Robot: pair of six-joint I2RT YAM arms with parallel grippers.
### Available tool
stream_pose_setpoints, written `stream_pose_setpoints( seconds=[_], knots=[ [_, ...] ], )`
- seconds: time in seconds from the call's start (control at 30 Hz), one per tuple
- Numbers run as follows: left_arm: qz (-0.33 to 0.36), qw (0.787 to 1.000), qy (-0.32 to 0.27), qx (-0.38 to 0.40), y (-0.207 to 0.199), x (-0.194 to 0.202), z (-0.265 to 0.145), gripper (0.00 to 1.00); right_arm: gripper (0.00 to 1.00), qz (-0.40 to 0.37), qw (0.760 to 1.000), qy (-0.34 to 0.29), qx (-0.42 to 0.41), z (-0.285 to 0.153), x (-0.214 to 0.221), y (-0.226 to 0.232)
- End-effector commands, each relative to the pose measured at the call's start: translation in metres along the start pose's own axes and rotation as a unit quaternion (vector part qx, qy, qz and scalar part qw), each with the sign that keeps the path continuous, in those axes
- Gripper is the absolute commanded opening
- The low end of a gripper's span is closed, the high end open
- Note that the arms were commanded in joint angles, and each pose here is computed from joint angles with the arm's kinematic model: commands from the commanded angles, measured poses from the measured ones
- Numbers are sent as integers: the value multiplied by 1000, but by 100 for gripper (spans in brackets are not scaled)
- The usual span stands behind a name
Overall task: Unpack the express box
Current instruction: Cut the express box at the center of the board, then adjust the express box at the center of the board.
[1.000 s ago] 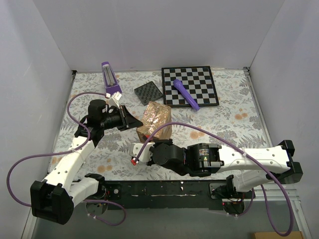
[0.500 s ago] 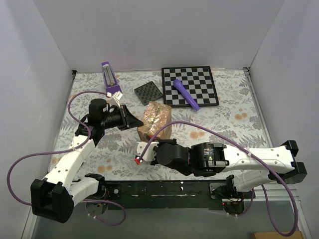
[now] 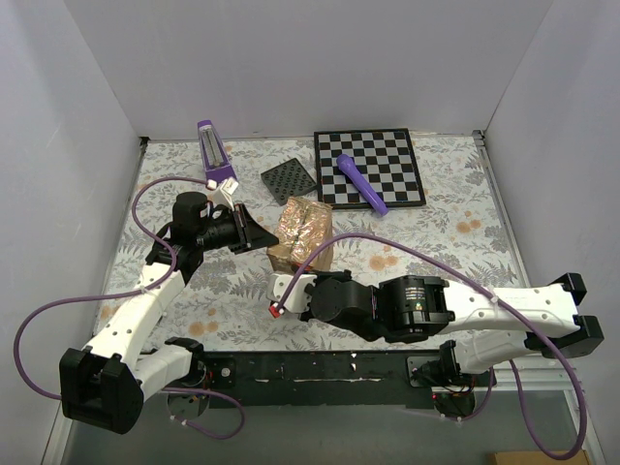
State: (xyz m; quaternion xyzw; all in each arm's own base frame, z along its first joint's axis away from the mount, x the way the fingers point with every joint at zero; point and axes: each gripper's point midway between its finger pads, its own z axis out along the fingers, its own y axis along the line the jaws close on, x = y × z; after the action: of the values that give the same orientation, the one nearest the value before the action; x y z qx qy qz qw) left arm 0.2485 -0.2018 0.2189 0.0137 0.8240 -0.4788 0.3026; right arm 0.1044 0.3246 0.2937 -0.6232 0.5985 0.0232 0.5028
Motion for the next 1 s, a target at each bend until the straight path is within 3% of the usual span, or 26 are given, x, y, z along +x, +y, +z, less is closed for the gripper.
stream_pose_setpoints(
  seconds=[0.0,0.1,0.3,0.57,0.67,0.7,0.77,0.83,0.97],
  knots=[
    [16,1000,-22,-13,1,-12,-3,0,1,-16,998,52,39,-27,29,-30],
    [14,1000,-20,-11,0,-11,-3,0,1,2,999,30,36,-32,19,-34],
    [11,1000,-18,-5,-1,-10,-3,0,1,54,995,-76,41,-40,-32,-49],
    [17,999,-31,20,-16,-18,-5,2,1,163,949,-257,83,-67,-93,-84],
    [20,999,-35,36,-24,-22,-6,18,1,196,933,-278,113,-69,-92,-93],
    [19,998,-31,42,-27,-22,-6,39,1,212,928,-275,136,-70,-87,-100],
    [20,998,-33,47,-31,-24,-7,52,1,218,930,-248,161,-62,-72,-101],
    [25,998,-39,53,-36,-28,-9,61,1,228,930,-222,184,-54,-59,-105],
    [32,996,-58,63,-45,-35,-14,69,1,246,927,-189,209,-41,-39,-108]
  ],
)
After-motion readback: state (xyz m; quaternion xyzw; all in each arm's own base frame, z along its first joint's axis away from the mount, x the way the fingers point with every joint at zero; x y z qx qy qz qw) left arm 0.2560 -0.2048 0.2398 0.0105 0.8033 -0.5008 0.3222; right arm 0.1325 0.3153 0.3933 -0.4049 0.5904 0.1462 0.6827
